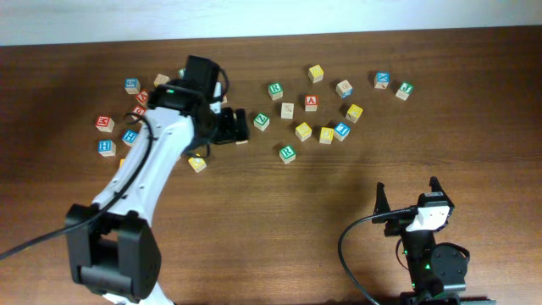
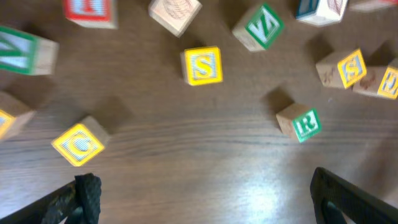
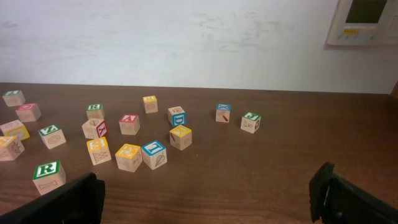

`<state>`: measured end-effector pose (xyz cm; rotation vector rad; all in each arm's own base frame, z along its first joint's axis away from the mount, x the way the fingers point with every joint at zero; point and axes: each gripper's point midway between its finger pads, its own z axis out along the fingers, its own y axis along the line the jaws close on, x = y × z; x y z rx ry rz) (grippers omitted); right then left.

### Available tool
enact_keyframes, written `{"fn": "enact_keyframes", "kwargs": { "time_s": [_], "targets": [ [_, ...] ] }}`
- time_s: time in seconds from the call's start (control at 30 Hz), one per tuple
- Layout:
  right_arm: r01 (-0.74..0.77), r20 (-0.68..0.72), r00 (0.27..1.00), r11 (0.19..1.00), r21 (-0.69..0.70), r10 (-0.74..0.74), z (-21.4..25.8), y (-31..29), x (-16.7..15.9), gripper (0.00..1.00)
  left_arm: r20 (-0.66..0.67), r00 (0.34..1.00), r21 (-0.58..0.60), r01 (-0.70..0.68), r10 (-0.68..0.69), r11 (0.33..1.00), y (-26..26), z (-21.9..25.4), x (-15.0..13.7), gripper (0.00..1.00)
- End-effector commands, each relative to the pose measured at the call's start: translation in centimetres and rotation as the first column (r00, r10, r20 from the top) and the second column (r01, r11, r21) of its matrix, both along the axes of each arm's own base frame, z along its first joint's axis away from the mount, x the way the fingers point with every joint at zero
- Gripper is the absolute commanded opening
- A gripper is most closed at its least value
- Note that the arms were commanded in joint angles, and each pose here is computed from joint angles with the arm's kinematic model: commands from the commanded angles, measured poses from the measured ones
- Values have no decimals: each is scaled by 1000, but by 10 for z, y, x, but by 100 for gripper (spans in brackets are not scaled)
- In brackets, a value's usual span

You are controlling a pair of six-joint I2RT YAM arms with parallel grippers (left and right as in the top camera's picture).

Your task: Spell out ICRA

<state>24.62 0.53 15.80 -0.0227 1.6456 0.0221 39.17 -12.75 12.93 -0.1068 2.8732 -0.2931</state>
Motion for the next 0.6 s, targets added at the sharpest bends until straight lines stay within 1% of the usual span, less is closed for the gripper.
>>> {"fn": "enact_keyframes", "kwargs": {
  "time_s": [0.0, 0.17, 0.3, 0.4, 0.47, 0.57],
  "targets": [
    [18, -5, 1000, 1000, -3, -18, -3, -4, 0, 98, 4, 998, 9, 63, -63, 998, -24, -19, 5, 99],
    [18, -5, 1000, 1000, -3, -18, -3, -4, 0, 98, 4, 991, -5, 132, -132, 991, -55, -23, -5, 99],
    [18, -5, 1000, 1000, -3, -18, -3, -4, 0, 98, 35, 983, -49, 181, -179, 982, -96, -19, -13, 99],
    [18, -5, 1000, 1000, -3, -18, -3, -4, 0, 98, 66, 975, -13, 213, -211, 977, -110, -20, -15, 99],
    [18, -5, 1000, 1000, -3, -18, -3, -4, 0, 98, 67, 973, 20, 219, -220, 976, -113, -24, -18, 99],
    [18, -5, 1000, 1000, -3, -18, -3, -4, 0, 98, 50, 977, 32, 205, -207, 978, -109, -26, -21, 100]
  ]
}}
